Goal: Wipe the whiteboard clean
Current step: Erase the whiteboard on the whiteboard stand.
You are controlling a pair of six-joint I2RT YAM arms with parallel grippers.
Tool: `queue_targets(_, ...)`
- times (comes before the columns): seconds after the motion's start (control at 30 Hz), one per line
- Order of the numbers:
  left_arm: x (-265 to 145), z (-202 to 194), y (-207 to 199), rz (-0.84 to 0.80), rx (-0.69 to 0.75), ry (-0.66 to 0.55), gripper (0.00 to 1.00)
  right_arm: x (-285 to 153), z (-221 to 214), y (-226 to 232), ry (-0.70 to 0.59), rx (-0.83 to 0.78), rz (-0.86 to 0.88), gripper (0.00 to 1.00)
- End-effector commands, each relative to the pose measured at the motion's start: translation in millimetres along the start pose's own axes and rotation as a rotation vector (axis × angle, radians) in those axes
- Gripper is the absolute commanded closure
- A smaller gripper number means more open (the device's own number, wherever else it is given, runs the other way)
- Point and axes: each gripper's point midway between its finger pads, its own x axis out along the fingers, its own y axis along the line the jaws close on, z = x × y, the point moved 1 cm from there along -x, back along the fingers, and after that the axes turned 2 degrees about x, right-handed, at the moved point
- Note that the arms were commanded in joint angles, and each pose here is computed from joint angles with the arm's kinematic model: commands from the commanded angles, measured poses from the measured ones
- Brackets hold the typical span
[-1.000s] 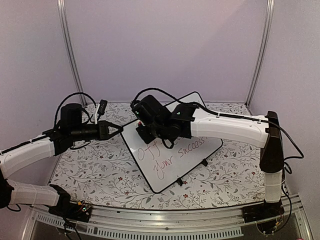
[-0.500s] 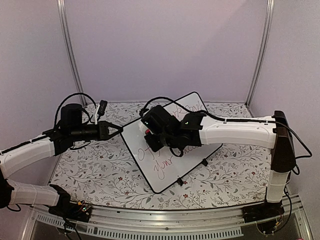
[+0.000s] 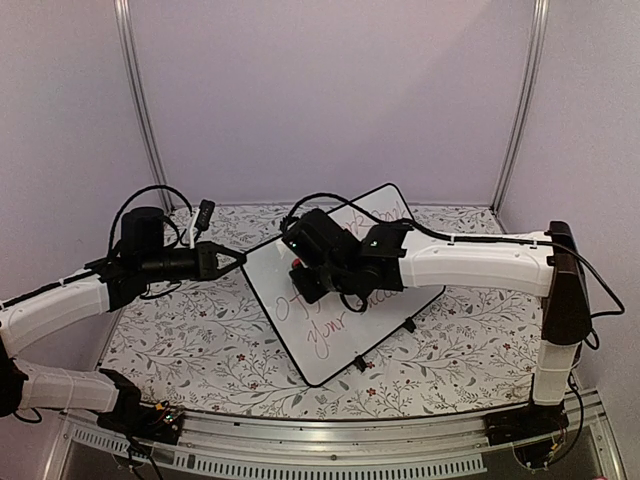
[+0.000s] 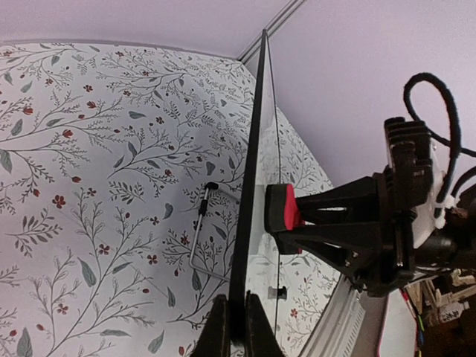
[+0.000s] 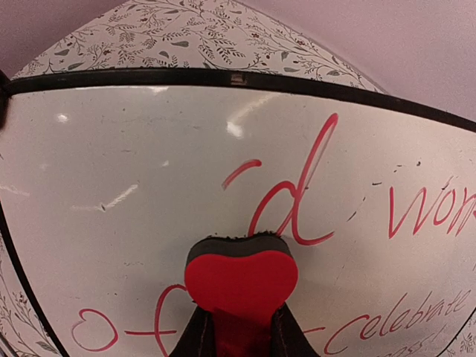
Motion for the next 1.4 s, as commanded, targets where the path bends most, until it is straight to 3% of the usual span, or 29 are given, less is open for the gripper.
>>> queue_targets(0.0,-3,0,-23,-0.110,0.067,0.004,1.00,20,-1,-11,0.039,-0.032,-0.062,0.96)
queue_targets(0.4,-3,0,-24,-0.114,0.070,0.001,1.00,30,31,-25,-0.008,-0.006,-0.100,0.95)
queue_targets(0.8,-3,0,-24,-0.115,0.069,0.002,1.00,29,30,-47,0.003,0.028,-0.126,0.95)
queue_targets(1.0,-3,0,-24,-0.116,0.069,0.002,1.00,26,14,-24,0.034,-0.015,-0.025,0.96)
queue_targets(1.37,-3,0,-24,-0.116,0.069,0.003,1.00,25,-51,-26,0.160,-0.043,-0.079,0.96)
